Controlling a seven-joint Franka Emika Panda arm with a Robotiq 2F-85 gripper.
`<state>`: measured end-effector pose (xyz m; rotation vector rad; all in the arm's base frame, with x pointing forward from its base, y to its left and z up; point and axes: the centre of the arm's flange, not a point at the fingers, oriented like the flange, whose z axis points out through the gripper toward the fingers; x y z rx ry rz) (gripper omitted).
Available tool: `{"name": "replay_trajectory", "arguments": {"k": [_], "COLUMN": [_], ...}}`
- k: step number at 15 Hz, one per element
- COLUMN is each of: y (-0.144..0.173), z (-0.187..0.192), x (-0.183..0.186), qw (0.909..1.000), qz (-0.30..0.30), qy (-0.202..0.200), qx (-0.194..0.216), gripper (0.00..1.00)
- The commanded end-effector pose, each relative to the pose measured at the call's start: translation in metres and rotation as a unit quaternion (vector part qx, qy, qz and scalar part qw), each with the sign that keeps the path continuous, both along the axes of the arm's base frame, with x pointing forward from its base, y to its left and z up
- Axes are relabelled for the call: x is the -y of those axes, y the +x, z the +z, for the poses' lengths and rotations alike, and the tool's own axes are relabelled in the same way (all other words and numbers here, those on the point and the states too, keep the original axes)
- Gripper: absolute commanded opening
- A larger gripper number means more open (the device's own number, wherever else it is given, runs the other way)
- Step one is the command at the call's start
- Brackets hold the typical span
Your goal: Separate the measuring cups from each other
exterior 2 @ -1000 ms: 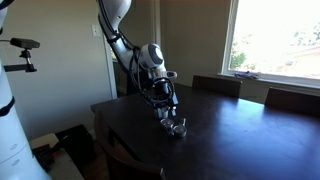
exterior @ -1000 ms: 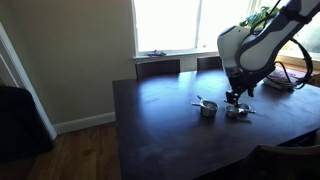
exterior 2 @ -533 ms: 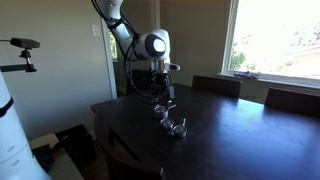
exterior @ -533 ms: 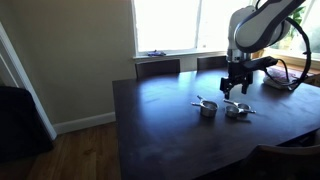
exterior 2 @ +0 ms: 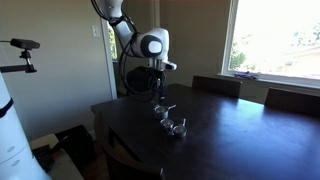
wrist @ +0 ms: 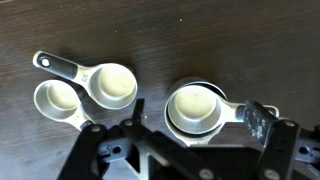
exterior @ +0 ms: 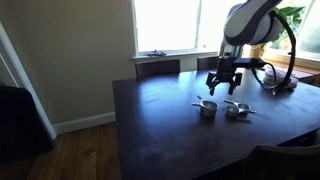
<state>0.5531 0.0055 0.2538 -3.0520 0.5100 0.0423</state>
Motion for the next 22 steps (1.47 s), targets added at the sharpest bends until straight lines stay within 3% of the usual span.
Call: {"name": "replay_trajectory", "arguments": {"k": [1,2,7,10,14,19,22], "y": [0.016,0.007,0.009,0.012,0.012,0.015,0.021], "z": [-0.005,-0.002,-0.007,-0.015,-0.027,-0.033,-0.036], "x": [-0.014,-0.006,-0.007,-0.019,-0.031,-0.028,-0.023], "qw": [0.9976,0.9995,0.9994,0.9916,0.9729,0.9388,0.9196], "qz": [-0.064,-0.03,-0.032,-0.122,-0.223,-0.336,-0.384], "qy": [0.025,0.012,0.013,0.04,0.062,0.074,0.082], "qx": [-0.003,0.0,-0.003,-0.003,-0.009,0.011,0.003], "gripper": [1.0,1.0,1.0,1.0,1.0,1.0,1.0]}}
